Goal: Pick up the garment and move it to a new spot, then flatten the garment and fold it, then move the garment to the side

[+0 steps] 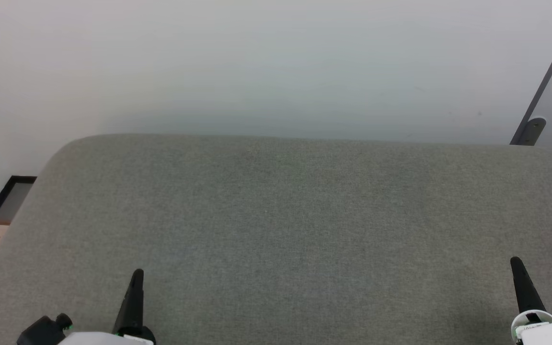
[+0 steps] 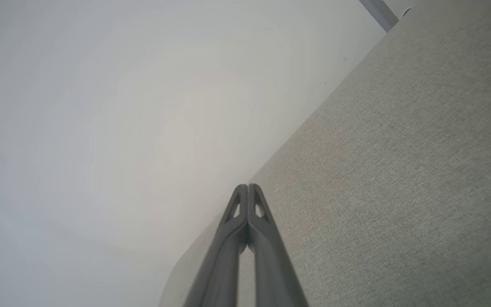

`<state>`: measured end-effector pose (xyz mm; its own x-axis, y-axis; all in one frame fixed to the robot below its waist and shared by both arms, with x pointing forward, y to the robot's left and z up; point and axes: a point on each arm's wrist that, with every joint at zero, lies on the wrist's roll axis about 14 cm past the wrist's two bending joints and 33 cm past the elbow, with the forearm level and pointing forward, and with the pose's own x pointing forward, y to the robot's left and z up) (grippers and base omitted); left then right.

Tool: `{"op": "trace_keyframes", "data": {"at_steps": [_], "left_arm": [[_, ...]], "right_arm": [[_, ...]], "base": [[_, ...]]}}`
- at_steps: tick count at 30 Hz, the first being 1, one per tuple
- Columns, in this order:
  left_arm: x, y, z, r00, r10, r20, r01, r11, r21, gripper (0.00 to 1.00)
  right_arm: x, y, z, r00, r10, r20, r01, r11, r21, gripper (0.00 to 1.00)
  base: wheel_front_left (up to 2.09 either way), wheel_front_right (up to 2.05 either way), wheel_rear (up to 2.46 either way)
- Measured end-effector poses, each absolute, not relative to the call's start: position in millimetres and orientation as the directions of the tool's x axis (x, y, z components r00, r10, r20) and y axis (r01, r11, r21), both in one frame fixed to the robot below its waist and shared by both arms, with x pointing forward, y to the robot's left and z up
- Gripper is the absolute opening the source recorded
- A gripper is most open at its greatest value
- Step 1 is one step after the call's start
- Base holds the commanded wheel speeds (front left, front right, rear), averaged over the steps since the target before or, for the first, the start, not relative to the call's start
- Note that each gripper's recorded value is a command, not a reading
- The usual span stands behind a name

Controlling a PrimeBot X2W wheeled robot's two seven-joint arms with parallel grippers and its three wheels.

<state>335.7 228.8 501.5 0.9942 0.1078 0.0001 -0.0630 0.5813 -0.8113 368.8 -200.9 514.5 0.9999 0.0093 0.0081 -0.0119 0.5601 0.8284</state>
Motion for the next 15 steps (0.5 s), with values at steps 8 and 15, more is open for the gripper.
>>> {"op": "trace_keyframes", "data": {"at_steps": [8,15], "left_arm": [[342.6,226.3,501.0,0.995,0.098,-0.009,-0.058,0.508,-0.86,0.0],[348.1,223.8,500.9,0.996,0.088,-0.015,-0.053,0.445,-0.894,0.0]], "right_arm": [[371.9,-200.1,513.3,1.0,0.009,0.005,-0.009,0.489,0.872,0.0],[374.3,-199.3,511.9,1.0,0.011,0.001,-0.006,0.428,0.904,0.0]], "base": [[0.0,0.0,0.0],[0.0,0.0,0.0]]}}
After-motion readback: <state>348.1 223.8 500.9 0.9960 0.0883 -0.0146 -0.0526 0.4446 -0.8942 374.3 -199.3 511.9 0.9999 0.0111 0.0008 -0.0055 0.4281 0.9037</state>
